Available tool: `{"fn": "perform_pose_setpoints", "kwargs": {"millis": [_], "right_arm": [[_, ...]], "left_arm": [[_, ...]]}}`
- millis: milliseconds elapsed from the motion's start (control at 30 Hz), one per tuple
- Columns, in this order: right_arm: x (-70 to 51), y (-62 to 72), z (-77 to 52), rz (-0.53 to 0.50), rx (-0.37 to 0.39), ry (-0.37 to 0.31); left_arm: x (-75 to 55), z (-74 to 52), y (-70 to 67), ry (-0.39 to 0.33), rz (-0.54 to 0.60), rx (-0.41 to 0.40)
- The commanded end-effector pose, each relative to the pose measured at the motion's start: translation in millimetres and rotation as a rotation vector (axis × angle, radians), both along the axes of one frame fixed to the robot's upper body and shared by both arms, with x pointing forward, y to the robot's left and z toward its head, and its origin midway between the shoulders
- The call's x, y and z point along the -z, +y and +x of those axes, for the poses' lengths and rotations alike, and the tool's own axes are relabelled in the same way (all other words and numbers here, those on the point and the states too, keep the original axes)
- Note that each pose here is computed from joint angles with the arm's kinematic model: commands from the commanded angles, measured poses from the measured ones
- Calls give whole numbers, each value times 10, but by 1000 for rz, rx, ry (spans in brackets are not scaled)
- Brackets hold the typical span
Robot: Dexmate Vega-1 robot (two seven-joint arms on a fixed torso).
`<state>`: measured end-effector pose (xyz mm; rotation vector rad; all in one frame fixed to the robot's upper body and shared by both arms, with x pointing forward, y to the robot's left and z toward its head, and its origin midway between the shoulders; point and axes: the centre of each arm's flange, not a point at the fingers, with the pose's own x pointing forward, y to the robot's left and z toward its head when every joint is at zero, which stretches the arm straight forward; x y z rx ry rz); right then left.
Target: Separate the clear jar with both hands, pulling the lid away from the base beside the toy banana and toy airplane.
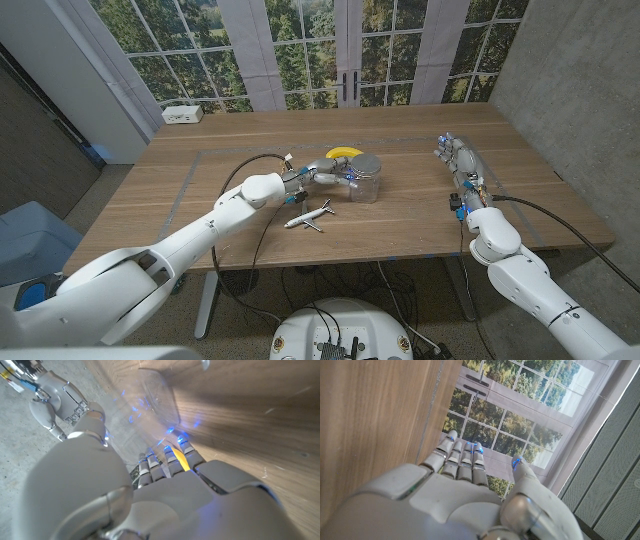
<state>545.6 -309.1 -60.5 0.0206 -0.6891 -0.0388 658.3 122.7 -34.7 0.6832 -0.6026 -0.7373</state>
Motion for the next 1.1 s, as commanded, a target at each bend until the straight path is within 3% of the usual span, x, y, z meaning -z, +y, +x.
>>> {"fn": "perform_pose_setpoints", "kwargs": {"millis": [33, 400, 700, 1100], "right_arm": [[-31, -3, 43, -9, 7, 2], [-49, -16, 65, -9, 10, 1], [-47, -35, 68, -6, 12, -2], [-23, -66, 27, 4, 11, -16]], "left_arm": [[185, 87, 3, 18, -201, -125], [264, 48, -84, 1, -375, -170], [162, 43, -124, 5, -384, -133], [-79, -11, -195, -43, -373, -71]]}}
